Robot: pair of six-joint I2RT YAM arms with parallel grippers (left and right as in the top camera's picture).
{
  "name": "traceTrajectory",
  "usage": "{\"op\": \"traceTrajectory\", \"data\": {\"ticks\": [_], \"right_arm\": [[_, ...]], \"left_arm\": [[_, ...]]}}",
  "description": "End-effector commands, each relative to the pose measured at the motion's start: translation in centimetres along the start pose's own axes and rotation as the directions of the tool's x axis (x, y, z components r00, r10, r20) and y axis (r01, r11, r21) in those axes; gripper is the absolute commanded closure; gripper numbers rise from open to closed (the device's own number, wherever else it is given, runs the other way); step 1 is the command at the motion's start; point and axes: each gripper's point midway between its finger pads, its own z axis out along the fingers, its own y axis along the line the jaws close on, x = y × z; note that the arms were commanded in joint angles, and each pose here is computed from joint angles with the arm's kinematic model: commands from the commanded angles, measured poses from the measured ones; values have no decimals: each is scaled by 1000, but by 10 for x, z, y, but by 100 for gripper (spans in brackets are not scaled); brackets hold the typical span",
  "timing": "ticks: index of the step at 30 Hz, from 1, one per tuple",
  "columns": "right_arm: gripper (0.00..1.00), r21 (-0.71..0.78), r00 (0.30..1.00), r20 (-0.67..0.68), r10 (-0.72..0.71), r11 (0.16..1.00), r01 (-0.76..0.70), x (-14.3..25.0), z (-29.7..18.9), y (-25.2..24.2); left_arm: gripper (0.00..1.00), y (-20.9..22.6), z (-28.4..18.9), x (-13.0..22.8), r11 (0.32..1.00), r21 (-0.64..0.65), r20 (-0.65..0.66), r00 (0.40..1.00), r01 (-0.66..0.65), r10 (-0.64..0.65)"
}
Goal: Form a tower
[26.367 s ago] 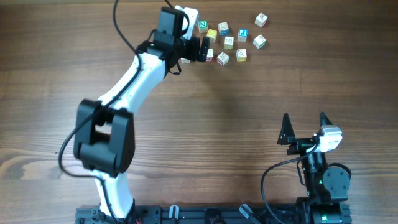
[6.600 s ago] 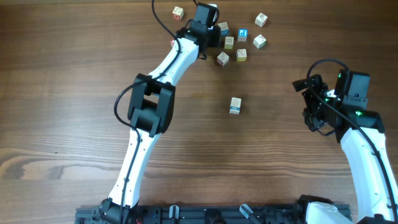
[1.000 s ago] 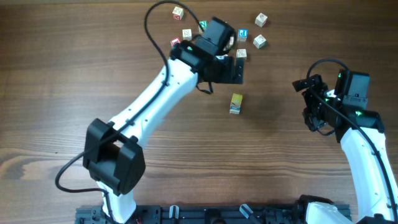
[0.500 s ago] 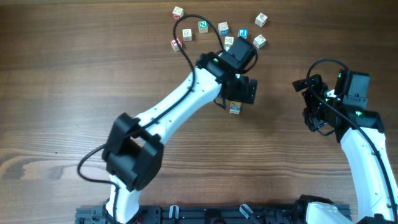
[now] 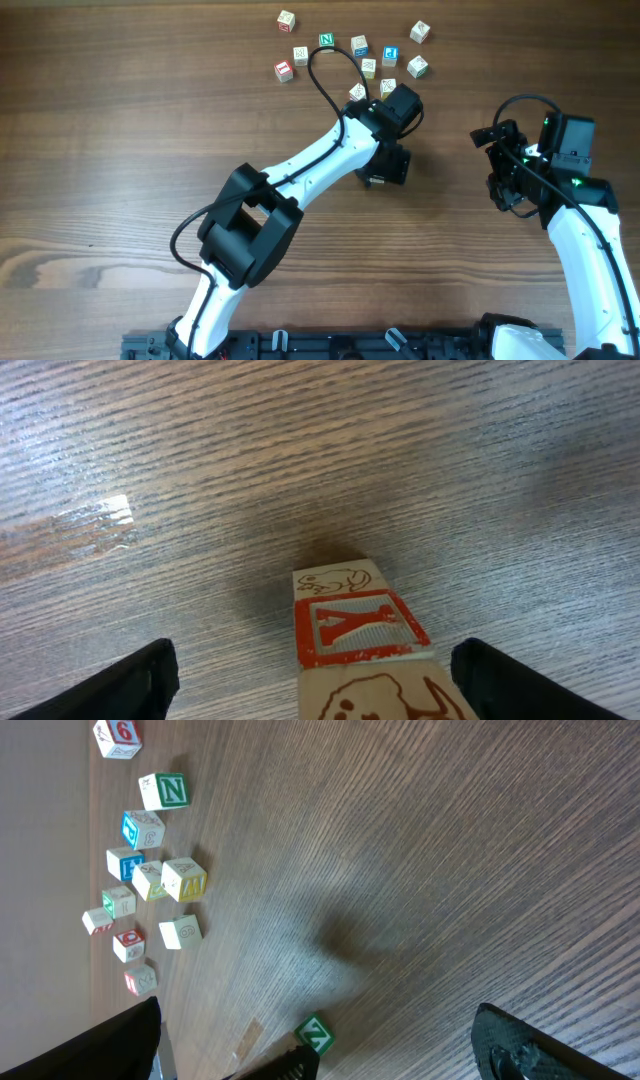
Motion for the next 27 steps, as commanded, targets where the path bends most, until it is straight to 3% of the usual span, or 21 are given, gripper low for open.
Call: {"op": "traceTrajectory", "data": {"ticks": [1,7,16,27], "right_arm": [[0,-1,1000,7,5,1000,-5,-3,0,3],[0,-1,1000,7,5,1000,-5,-3,0,3],[0,-1,1000,7,5,1000,-5,-3,0,3],[0,-1,1000,7,5,1000,-5,-3,0,3]], "left_arm": [[10,-2,2,-3,1000,-8,10,1000,-17,17],[17,-1,3,-2,1000,-11,3,1000,4,-4],[16,-8,3,3,1000,-10,-1,1000,22,-22],[23,-13,9,8,999,-15,-13,999,31,-31]]}}
